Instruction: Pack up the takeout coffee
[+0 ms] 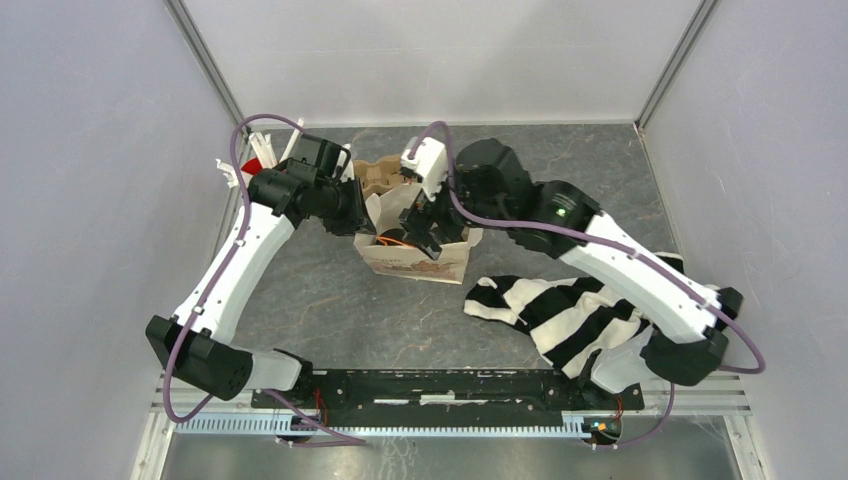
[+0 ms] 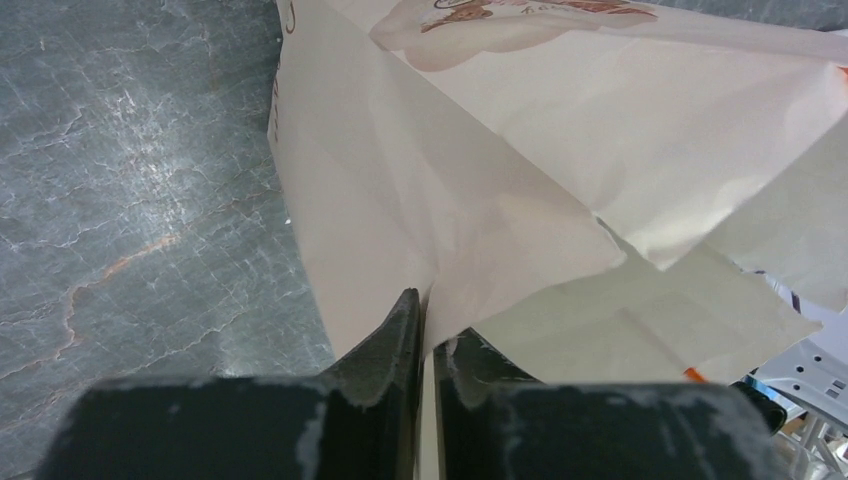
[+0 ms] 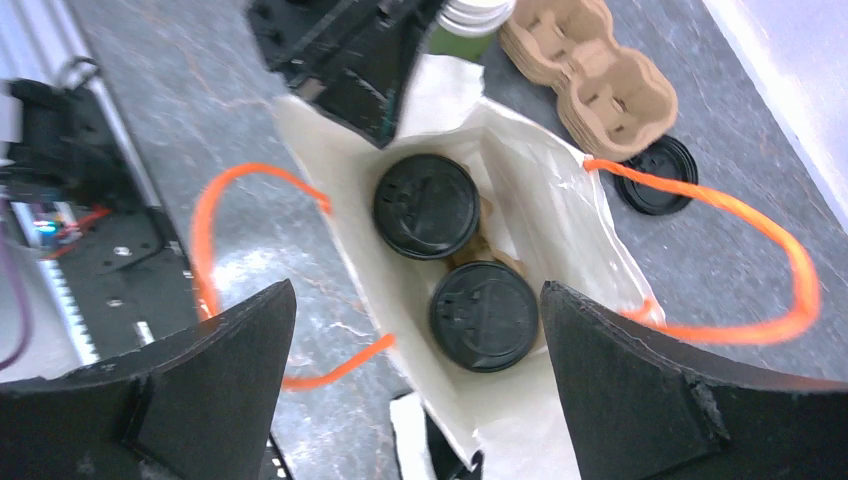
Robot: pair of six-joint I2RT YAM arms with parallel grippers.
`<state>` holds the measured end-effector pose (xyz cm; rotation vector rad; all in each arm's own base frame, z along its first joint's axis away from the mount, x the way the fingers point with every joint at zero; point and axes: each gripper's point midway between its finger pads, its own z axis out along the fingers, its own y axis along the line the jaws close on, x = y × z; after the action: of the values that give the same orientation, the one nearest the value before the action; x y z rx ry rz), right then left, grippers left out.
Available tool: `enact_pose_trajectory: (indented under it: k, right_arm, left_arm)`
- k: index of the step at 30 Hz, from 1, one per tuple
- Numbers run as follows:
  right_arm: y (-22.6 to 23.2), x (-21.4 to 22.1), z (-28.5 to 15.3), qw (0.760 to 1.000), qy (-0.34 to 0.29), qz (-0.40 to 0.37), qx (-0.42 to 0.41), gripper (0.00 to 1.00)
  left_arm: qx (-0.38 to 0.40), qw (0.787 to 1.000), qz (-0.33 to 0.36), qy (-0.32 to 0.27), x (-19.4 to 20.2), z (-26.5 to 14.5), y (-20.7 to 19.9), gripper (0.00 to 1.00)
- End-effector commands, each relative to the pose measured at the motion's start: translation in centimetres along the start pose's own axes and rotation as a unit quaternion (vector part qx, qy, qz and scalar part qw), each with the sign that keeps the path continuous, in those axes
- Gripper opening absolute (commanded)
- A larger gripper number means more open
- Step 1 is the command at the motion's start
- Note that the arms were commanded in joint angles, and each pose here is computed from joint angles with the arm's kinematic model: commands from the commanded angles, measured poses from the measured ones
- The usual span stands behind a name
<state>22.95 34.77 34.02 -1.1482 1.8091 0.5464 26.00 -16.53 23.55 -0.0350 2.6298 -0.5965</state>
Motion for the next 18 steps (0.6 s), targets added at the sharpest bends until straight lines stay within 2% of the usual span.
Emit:
enact_pose_trajectory:
  k: [1,4,10,14,18]
  right_arm:
    - [1.7,-4.6,-4.7,0.994,-0.095,0.026,-0.042,0.98]
    - [1.1,-5.7,-6.6,0.991,-0.121,0.045,-0.023,0.98]
    - [-5.0,-6.2,-11.3,0.977,-0.142,0.061,0.149,0.98]
    - [-7.7,-6.1,-14.2,0.957,-0.162,0.072,0.229,0.98]
    - [-9.8,-4.5,-14.8,0.945,-0.145,0.057,0.288,0.98]
  left_arm:
    - [0.005,0.999,-0.023,-0.023,-1.4,-1.9,-1.1,0.28]
    - [-0.006,0.999,-0.017,-0.046,-2.4,-2.8,-1.0,0.43]
    - [-0.030,0.994,-0.009,-0.105,-4.9,-5.5,-1.0,0.70]
    - [-0.055,0.986,0.010,-0.159,-7.4,-8.0,-0.8,0.79]
    - [-0.117,0.971,0.016,-0.206,-10.0,-9.9,0.9,0.83]
